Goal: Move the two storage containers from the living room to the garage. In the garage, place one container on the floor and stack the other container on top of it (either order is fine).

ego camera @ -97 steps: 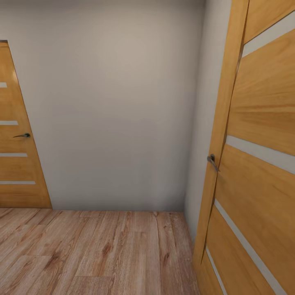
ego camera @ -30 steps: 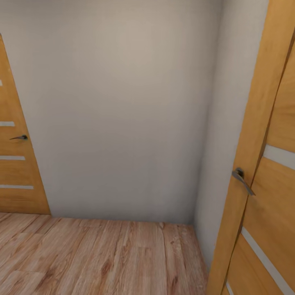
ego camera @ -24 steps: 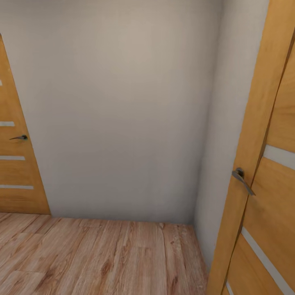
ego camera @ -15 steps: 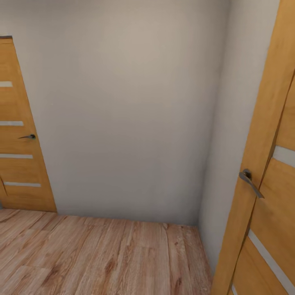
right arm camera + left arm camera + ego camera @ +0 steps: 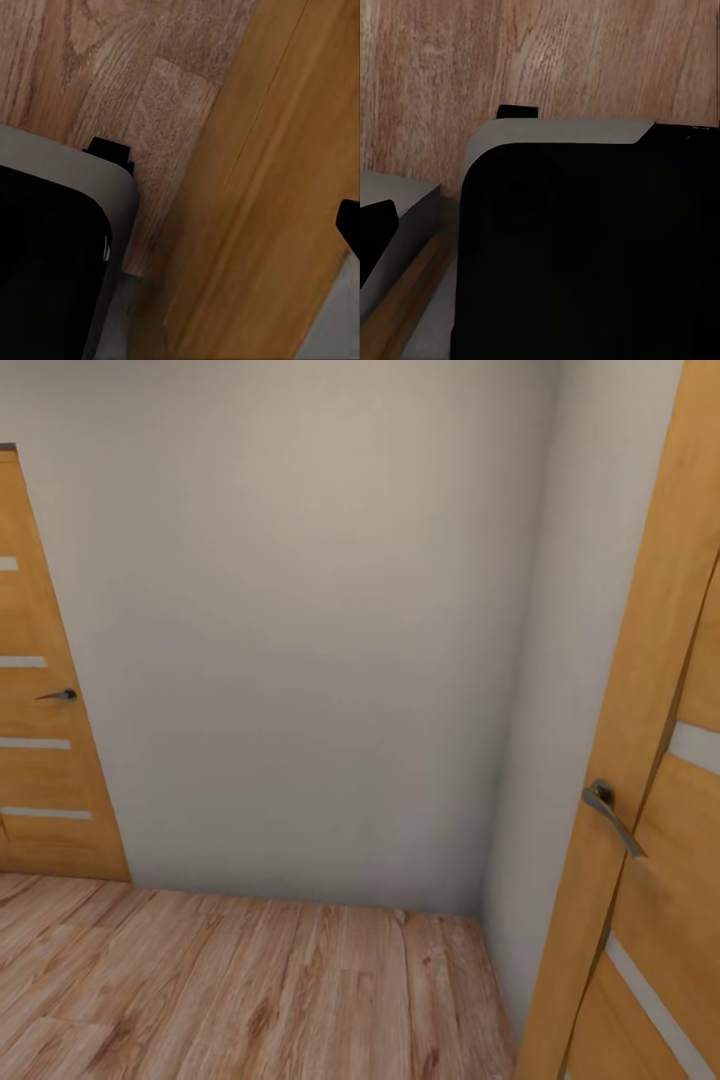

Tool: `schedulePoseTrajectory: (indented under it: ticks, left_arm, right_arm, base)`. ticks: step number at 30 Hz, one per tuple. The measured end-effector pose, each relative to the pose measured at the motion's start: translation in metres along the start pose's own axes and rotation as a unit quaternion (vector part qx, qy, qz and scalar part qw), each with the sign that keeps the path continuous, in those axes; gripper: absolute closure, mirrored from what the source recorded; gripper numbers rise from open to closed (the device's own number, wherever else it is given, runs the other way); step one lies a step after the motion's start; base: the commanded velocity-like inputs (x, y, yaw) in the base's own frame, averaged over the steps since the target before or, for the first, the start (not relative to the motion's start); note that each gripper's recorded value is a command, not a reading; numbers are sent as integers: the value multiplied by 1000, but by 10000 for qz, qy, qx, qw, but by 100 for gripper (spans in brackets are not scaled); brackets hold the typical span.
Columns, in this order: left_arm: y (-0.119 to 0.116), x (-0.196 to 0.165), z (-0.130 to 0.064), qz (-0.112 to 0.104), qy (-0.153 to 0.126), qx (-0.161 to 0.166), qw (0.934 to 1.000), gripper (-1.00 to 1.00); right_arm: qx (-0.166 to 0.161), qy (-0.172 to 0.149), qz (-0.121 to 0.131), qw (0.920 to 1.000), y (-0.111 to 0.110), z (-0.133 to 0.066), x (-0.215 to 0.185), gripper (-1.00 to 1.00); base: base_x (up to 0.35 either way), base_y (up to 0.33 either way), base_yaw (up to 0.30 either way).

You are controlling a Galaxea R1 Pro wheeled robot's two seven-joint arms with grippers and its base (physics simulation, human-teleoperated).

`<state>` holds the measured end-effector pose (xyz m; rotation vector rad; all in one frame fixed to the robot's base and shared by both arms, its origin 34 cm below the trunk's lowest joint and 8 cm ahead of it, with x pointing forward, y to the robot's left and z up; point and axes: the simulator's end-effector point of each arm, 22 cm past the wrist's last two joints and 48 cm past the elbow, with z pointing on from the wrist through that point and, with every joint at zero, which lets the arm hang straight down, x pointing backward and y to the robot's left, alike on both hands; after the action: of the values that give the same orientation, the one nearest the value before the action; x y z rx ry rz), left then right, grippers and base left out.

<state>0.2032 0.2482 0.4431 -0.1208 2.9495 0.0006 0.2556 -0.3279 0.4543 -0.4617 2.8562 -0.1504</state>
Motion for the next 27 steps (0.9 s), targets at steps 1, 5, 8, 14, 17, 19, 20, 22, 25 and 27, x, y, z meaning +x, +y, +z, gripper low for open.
schedulePoseTrajectory:
  ticks: [1, 5, 8, 14, 17, 19, 20, 22, 25, 27]
  left_arm:
    - [0, 0, 0, 0, -1, -2, 10000, -100]
    - [1, 0, 0, 1, -7, -5, 10000, -100]
    - [1, 0, 0, 1, -6, -5, 10000, -100]
    - [2, 0, 0, -8, -5, -20, 10000, -100]
    - [3, 0, 0, -46, -3, -28, 10000, -100]
    - [4, 0, 0, -197, -3, -38, 9998, -100]
    - [4, 0, 0, -232, -2, -41, 9997, -100]
    - [5, 0, 0, -351, -5, -54, 9994, -100]
    - [6, 0, 0, -397, -5, -59, 9992, -100]
    - [6, 0, 0, -403, -6, -59, 9992, -100]
  right_arm:
    - [-1, -1, -5, 10000, 0, 0, 0, -100]
    - [-4, 1, -13, 10000, 0, 0, 0, -100]
    - [-5, 0, -14, 10000, 0, 0, 0, -100]
    - [-4, 1, -15, 10000, 0, 0, 0, -100]
    - [-4, -1, -15, 10000, 0, 0, 0, -100]
    - [-4, -2, -14, 10000, 0, 0, 0, -100]
    - [-4, -2, -15, 10000, 0, 0, 0, -100]
    - [-4, -2, -15, 10000, 0, 0, 0, -100]
    - [-3, -2, -14, 10000, 0, 0, 0, -100]
    - [-3, -4, -14, 10000, 0, 0, 0, -100]
  base:
    - [230, -180, 0]
    - [189, -135, 0]
    - [51, -33, 0]
    - [40, -2, 0]
    - [226, 0, 0]
    - [294, 0, 0]
    - [309, 0, 0]
    - [314, 0, 0]
    - [318, 0, 0]
    - [319, 0, 0]
